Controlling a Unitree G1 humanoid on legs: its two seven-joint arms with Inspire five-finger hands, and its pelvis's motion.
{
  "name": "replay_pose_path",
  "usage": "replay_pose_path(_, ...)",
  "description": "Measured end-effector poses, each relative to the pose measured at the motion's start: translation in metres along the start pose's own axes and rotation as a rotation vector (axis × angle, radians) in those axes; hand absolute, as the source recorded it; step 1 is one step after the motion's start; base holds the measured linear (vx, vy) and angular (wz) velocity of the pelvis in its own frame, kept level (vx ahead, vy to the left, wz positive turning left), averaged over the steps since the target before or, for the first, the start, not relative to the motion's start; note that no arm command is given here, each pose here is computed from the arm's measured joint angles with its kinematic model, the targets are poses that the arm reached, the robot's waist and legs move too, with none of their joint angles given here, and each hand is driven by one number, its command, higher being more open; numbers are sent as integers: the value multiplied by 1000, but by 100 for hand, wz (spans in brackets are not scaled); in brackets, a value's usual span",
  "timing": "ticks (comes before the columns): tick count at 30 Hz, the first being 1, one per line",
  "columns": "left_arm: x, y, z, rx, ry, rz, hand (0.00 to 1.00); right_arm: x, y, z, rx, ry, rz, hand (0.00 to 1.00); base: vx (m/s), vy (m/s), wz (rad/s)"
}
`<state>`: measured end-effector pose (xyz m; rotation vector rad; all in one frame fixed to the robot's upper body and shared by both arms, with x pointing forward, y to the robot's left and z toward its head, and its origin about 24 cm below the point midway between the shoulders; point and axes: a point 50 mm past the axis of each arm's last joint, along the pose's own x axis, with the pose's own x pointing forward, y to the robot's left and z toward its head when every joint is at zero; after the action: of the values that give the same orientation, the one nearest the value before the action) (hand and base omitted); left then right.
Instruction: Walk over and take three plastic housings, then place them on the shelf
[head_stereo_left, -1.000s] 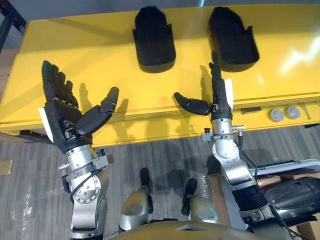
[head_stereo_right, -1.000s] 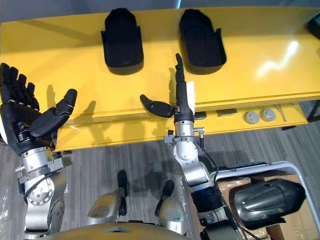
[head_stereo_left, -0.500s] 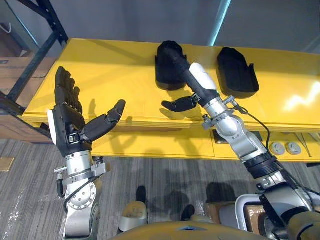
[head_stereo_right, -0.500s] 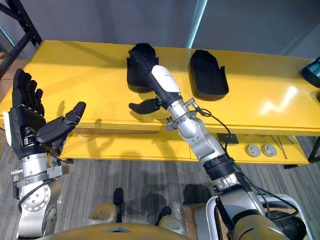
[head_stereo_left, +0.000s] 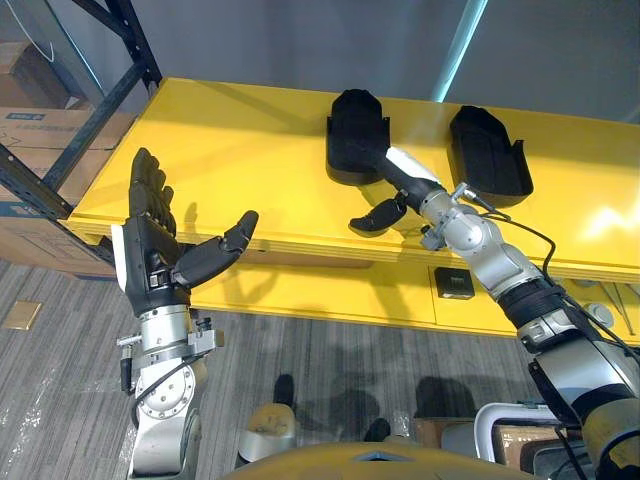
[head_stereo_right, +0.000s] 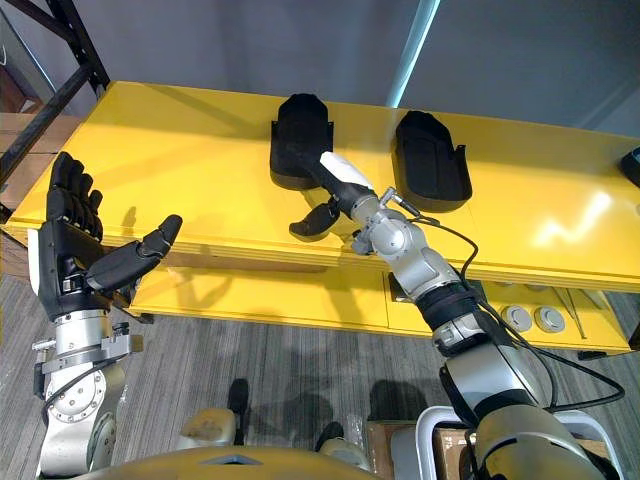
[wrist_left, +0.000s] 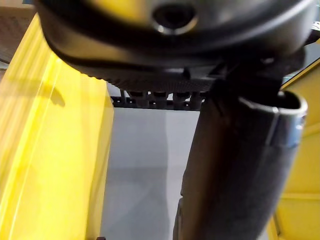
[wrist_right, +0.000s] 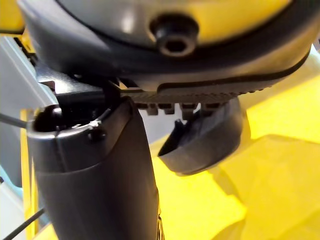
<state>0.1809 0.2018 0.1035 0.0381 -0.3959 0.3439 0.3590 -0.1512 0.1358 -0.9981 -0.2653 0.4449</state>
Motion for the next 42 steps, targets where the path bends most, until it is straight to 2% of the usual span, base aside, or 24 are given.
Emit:
replay_pose_path(8, -1, 0, -5, 5, 31, 5, 100, 2, 6, 3, 13, -10, 138, 100, -2, 1, -2)
replay_pose_path(28, 0, 1, -5, 16, 34, 8, 100, -8, -7, 1, 33, -4, 312, 100, 0, 0, 0)
replay_pose_path(42, -3, -5, -14, 14, 83, -17, 100, -7, -6, 3, 71, -19, 289, 100, 0, 0, 0)
